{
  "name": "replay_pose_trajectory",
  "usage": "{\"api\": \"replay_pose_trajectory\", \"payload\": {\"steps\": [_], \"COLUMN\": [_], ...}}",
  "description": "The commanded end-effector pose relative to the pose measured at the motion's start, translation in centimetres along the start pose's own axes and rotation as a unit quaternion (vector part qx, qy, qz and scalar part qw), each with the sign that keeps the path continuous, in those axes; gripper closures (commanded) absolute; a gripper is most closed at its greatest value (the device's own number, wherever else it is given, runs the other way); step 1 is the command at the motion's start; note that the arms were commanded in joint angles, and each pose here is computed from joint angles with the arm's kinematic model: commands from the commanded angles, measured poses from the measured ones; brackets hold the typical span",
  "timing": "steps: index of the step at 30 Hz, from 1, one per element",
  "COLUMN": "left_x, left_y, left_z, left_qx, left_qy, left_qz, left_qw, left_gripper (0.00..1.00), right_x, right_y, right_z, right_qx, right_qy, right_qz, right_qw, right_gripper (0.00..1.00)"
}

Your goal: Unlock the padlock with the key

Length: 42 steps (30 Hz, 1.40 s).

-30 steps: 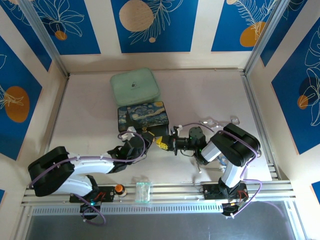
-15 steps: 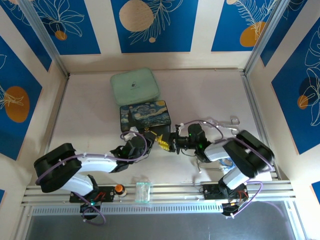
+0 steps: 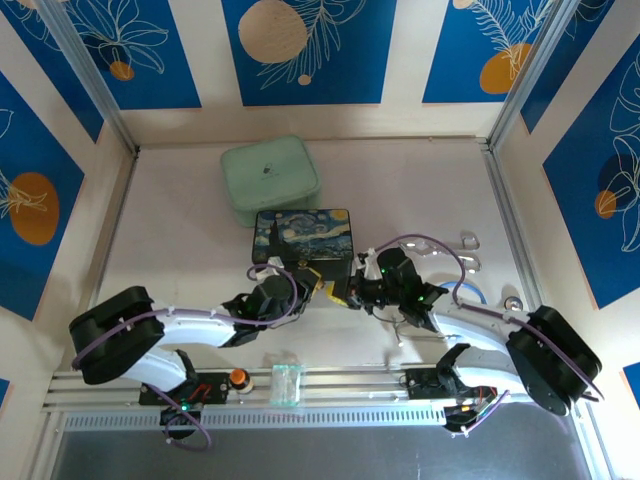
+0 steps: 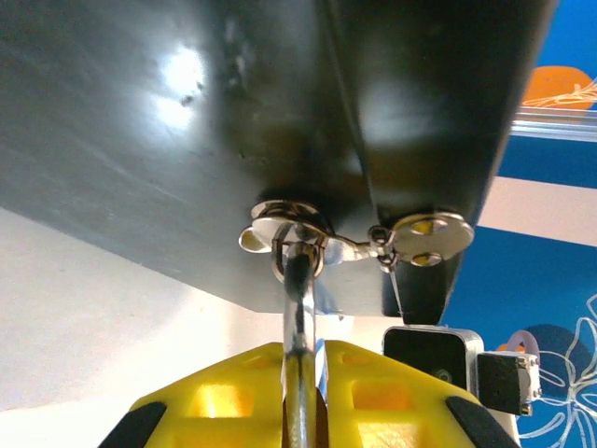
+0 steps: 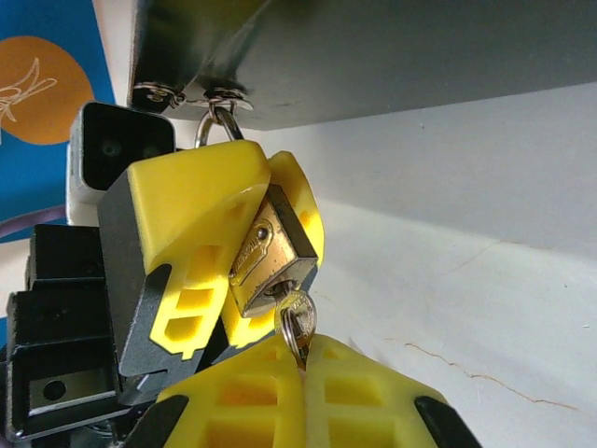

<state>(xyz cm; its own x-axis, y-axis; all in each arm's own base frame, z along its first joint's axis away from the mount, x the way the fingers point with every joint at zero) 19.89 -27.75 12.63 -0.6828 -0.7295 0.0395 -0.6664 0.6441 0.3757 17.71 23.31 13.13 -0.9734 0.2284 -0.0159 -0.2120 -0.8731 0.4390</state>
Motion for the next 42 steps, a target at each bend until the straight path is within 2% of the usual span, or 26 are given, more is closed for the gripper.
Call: {"api": "replay_pose_trajectory", "payload": {"steps": [1, 6, 7, 10, 12, 15, 18, 23, 30, 34, 39, 42], "left_x": [1.5, 1.6, 1.4, 1.0, 0.7, 0.6, 0.6, 0.7, 0.9, 1.1, 1.0, 0.9], "left_y": [0.0, 0.1, 0.1, 0.2, 0.2, 0.3, 0.3, 0.4, 0.4, 0.5, 0.7, 0.8], "left_z": [-1.4, -1.2, -0.8, 0.4, 1.2, 1.9, 2.3, 2.7, 2.5, 2.2, 2.1, 2.1], "left_qx": [0.028, 0.029, 0.020, -0.001, -0.013, -0.029, -0.038, -0.051, -0.045, -0.040, -0.037, -0.036], "left_qy": [0.002, 0.000, -0.003, -0.004, 0.000, -0.003, -0.010, -0.012, -0.010, -0.008, -0.007, -0.007], "left_qz": [0.043, 0.047, 0.045, 0.043, 0.042, 0.042, 0.040, 0.050, 0.059, 0.066, 0.064, 0.063], "left_qw": [0.999, 0.998, 0.999, 0.999, 0.999, 0.999, 0.998, 0.997, 0.997, 0.997, 0.997, 0.997], "left_gripper": [1.00, 1.00, 1.00, 1.00, 1.00, 1.00, 1.00, 1.00, 1.00, 1.00, 1.00, 1.00], "right_x": [-0.3, -0.8, -0.7, -0.3, 0.0, 0.6, 1.1, 2.2, 2.8, 3.2, 3.1, 3.1], "right_y": [-0.4, -0.6, -0.5, 0.3, 1.0, 1.7, 1.8, 0.3, -2.2, -3.4, -4.1, -3.9], "right_z": [1.0, 2.0, 1.8, 0.2, -0.5, -1.6, -2.1, -1.3, 0.8, 1.5, 0.9, 0.1], "right_qx": [-0.022, -0.017, -0.001, 0.087, 0.132, 0.181, 0.218, 0.244, 0.231, 0.241, 0.260, 0.281], "right_qy": [0.015, 0.041, 0.054, 0.109, 0.158, 0.221, 0.302, 0.447, 0.554, 0.608, 0.622, 0.614], "right_qz": [-0.012, -0.012, -0.016, -0.029, -0.030, -0.023, -0.018, -0.016, -0.017, -0.012, 0.017, 0.033], "right_qw": [1.000, 0.999, 0.998, 0.990, 0.978, 0.958, 0.928, 0.860, 0.800, 0.756, 0.738, 0.737], "right_gripper": [0.97, 0.97, 0.94, 0.77, 0.73, 0.73, 0.73, 0.60, 0.65, 0.66, 0.71, 0.72]}}
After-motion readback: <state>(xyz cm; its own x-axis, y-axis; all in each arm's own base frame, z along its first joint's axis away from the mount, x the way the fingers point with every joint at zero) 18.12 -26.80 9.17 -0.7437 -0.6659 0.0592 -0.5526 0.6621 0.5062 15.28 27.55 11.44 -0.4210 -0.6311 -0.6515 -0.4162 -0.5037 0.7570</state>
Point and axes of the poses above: each hand's point on the last joint's axis, 136 mm out from that joint toward the fingers, its own y axis back along the fingers, its own z axis along the line the jaws close on, x = y × z, the point moved 5 cm from there along y, back along the fingers, and after that the axes turned 1 degree about y, right-handed, at the moved point
